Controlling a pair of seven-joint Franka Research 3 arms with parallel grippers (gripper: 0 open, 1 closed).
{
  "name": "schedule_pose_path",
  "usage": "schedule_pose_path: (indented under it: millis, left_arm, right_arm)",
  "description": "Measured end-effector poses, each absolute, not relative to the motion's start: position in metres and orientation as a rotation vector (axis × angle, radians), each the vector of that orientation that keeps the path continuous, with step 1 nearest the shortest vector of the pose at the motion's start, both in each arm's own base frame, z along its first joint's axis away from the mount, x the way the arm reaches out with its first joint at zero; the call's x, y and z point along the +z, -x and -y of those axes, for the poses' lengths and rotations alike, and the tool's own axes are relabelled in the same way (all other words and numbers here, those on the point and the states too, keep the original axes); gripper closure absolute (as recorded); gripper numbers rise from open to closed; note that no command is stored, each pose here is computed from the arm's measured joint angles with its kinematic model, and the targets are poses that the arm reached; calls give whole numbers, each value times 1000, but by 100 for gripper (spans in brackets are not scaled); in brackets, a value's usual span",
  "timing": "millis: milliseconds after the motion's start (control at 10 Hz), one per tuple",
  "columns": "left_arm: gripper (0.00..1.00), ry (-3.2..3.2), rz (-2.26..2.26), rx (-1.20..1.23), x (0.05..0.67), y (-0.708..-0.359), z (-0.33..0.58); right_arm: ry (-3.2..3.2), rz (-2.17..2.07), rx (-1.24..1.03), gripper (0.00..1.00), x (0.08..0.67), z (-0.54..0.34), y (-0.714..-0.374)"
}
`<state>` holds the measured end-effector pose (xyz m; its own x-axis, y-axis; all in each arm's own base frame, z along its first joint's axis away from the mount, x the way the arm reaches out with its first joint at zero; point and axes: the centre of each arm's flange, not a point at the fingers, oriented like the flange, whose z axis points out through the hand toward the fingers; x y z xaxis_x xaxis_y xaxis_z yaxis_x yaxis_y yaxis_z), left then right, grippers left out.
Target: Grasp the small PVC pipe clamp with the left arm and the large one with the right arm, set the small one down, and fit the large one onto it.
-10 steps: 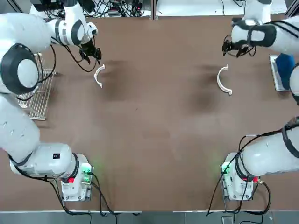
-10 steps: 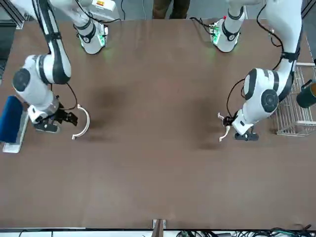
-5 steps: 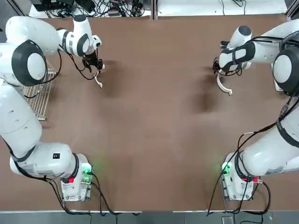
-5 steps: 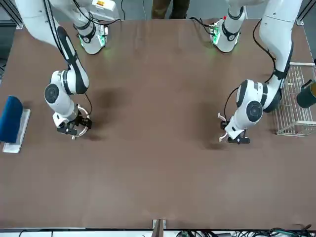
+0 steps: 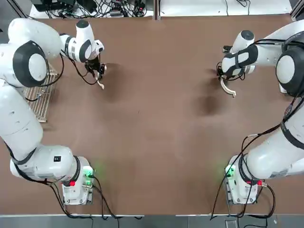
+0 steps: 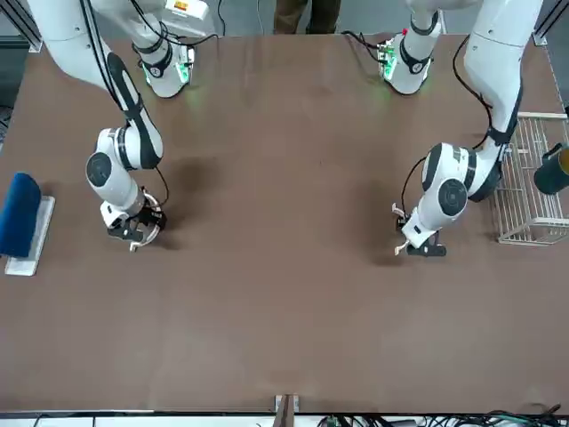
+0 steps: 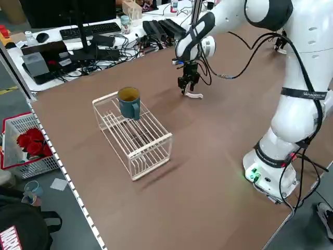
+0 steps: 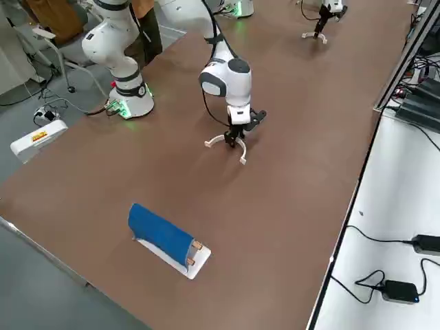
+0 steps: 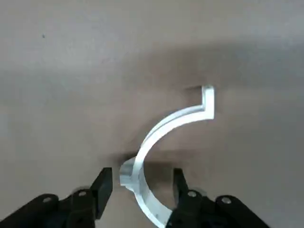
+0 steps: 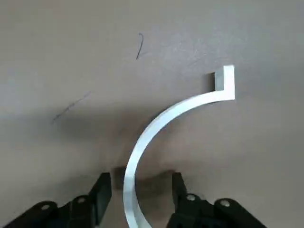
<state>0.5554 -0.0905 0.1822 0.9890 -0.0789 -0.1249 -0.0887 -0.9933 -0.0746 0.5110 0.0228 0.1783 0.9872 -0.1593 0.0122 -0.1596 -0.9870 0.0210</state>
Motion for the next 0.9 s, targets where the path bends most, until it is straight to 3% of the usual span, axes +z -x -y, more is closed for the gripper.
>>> schedule_pose_path:
  millis: [200,400,700,800,900]
  left_arm:
    - [47,3053,-129,191,180,-555,90]
    - [79,3053,-129,190,181,-555,90]
    - [79,3052,-119,170,192,-562,89]
    - [79,3044,-85,177,209,-570,93]
    - [79,3039,-32,178,239,-583,108]
  right_arm:
    - [-3110,250,13,49,175,-23,-506]
    - [-3110,251,14,62,174,-24,-505]
    - [-3112,249,20,77,175,-25,-506]
    - [-3113,249,21,92,175,-26,-506]
    - [-3113,249,21,91,175,-26,-506]
